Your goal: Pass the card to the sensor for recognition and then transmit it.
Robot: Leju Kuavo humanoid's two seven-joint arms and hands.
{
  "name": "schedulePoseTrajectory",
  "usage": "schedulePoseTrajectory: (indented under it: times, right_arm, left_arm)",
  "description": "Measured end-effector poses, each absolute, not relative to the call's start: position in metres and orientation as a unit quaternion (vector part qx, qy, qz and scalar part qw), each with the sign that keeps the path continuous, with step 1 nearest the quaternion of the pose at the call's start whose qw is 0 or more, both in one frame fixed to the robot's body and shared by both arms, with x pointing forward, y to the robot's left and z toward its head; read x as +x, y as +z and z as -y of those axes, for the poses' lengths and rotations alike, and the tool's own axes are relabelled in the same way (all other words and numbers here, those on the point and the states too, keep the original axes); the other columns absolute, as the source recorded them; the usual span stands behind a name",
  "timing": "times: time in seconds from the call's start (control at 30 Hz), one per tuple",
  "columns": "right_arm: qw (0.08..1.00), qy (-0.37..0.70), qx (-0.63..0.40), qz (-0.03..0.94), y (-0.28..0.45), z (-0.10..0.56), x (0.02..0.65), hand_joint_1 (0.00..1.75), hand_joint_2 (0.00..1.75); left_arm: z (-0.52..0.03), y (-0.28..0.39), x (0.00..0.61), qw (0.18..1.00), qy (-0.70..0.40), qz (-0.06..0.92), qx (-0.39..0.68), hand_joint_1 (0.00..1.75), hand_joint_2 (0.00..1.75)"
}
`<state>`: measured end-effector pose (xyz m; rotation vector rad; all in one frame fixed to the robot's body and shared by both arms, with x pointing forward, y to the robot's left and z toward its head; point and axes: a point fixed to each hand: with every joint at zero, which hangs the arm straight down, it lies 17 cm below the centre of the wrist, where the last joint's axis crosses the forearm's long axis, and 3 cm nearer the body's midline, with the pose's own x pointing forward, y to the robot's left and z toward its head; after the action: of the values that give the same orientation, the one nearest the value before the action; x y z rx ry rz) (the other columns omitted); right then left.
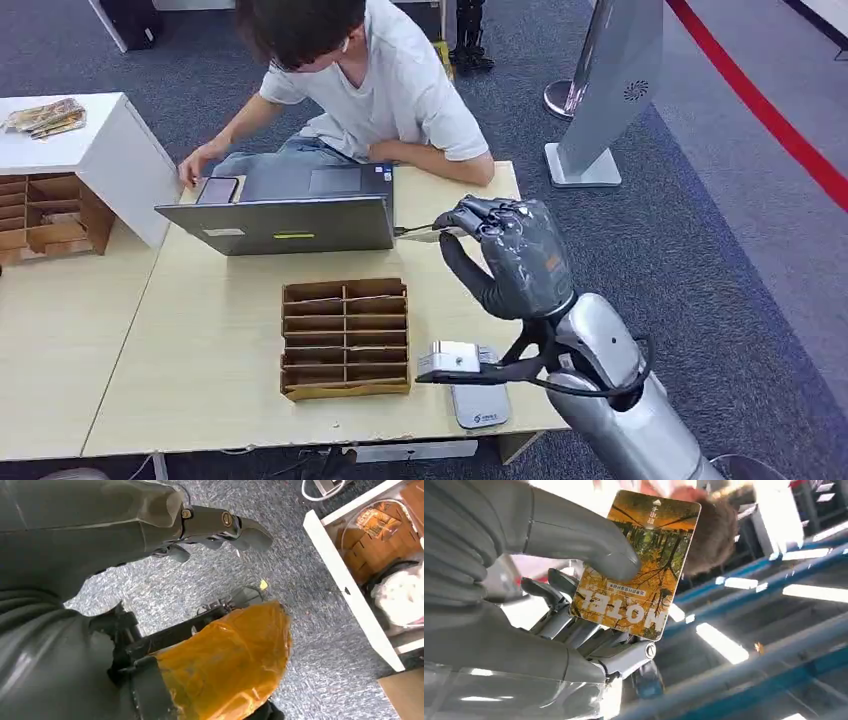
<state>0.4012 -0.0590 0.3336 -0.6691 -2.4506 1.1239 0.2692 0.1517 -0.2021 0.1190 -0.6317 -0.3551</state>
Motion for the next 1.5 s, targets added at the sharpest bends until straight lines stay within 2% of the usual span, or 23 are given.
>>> schedulePoseTrajectory:
  times: [0.4,0.63,1.13,1.5]
  right_arm:
    - [0.316,0.43,-0.058,0.843,0.29,0.043,0.409,1.75,1.75]
    - [0.397,0.436,0.002,0.808,0.251,0.041,0.418,1.75,1.75]
    - [0.497,0.437,0.067,0.747,0.19,0.044,0.425,1.75,1.75]
    - [0.528,0.445,0.086,0.718,0.163,0.051,0.424,1.75,1.75]
  left_arm:
    - [-0.16,-0.203,0.271,0.936,-0.15,0.312,0.065,0.0,0.0]
    - [-0.163,-0.203,0.27,0.939,-0.137,0.309,0.069,0.0,0.0]
    - [-0.168,-0.204,0.27,0.943,-0.118,0.302,0.078,0.0,0.0]
    - [-0.172,-0.204,0.27,0.943,-0.11,0.301,0.085,0.0,0.0]
